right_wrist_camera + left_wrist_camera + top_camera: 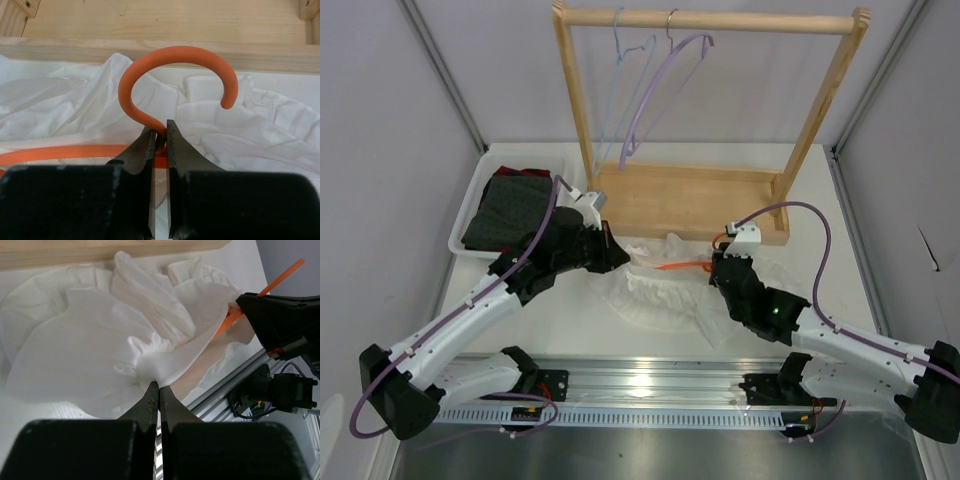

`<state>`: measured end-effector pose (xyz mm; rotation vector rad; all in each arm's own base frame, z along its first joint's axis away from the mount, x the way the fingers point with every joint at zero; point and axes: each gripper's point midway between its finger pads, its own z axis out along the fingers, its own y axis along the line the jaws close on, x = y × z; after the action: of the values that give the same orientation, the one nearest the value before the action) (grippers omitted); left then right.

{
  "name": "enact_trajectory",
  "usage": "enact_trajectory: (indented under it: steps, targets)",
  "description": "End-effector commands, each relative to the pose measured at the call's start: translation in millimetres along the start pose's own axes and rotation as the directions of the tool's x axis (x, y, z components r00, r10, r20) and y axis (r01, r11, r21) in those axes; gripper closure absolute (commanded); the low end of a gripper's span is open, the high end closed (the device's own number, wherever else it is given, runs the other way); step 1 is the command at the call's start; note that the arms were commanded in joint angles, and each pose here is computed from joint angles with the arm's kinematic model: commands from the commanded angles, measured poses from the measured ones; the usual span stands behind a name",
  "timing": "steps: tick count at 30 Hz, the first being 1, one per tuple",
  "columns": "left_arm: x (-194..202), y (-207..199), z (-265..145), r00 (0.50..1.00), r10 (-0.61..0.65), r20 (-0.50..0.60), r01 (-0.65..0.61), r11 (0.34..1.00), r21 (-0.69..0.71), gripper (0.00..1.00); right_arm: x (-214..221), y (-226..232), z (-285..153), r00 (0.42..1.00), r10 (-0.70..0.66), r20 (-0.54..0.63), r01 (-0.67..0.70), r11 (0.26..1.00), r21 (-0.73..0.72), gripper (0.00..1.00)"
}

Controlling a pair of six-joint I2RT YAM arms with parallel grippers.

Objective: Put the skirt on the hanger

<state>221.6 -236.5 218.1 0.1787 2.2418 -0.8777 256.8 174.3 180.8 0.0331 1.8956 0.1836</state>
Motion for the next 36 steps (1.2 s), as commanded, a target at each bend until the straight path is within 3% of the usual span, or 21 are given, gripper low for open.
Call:
enact_trajectory:
  steps: [1,11,15,24,27,30,36]
  targets:
    - [-21.2,-25.2,-3.4,0.997,0.065,0.049,-0.066,0.998,0.018,1.00,-33.1,1.0,-6.1,0.995,-0.051,0.085,0.045,0.997,0.070,1.00]
    - [-37.7,-75.8,0.8,0.991,0.112,0.068,-0.118,0.989,0.094,1.00,-33.1,36.9,-2.6,0.994,-0.090,0.059,0.089,0.996,0.012,1.00]
    - [-38.0,-79.4,2.6,0.989,0.141,0.050,-0.145,0.986,0.085,1.00,-48.8,63.3,-15.7,0.997,-0.022,0.078,0.029,0.995,-0.095,1.00]
    - [-18.0,-88.1,18.4,0.962,0.268,-0.048,-0.265,0.962,0.058,1.00,-80.0,89.3,-36.2,0.996,0.016,0.093,0.001,0.984,-0.181,1.00]
    - [-20.1,-98.2,11.2,0.958,0.285,-0.028,-0.282,0.956,0.085,1.00,-95.4,91.8,-41.1,0.994,0.028,0.107,-0.007,0.982,-0.190,1.00]
    - [-27.0,-97.1,6.1,0.950,0.311,-0.011,-0.310,0.949,0.054,1.00,-82.2,98.7,-34.0,0.997,0.003,0.071,0.011,0.979,-0.202,1.00]
    - [-29.8,-94.9,-6.2,0.909,0.416,0.016,-0.417,0.908,0.051,0.81,-98.6,111.8,-51.0,0.996,0.019,0.086,0.003,0.969,-0.247,1.00]
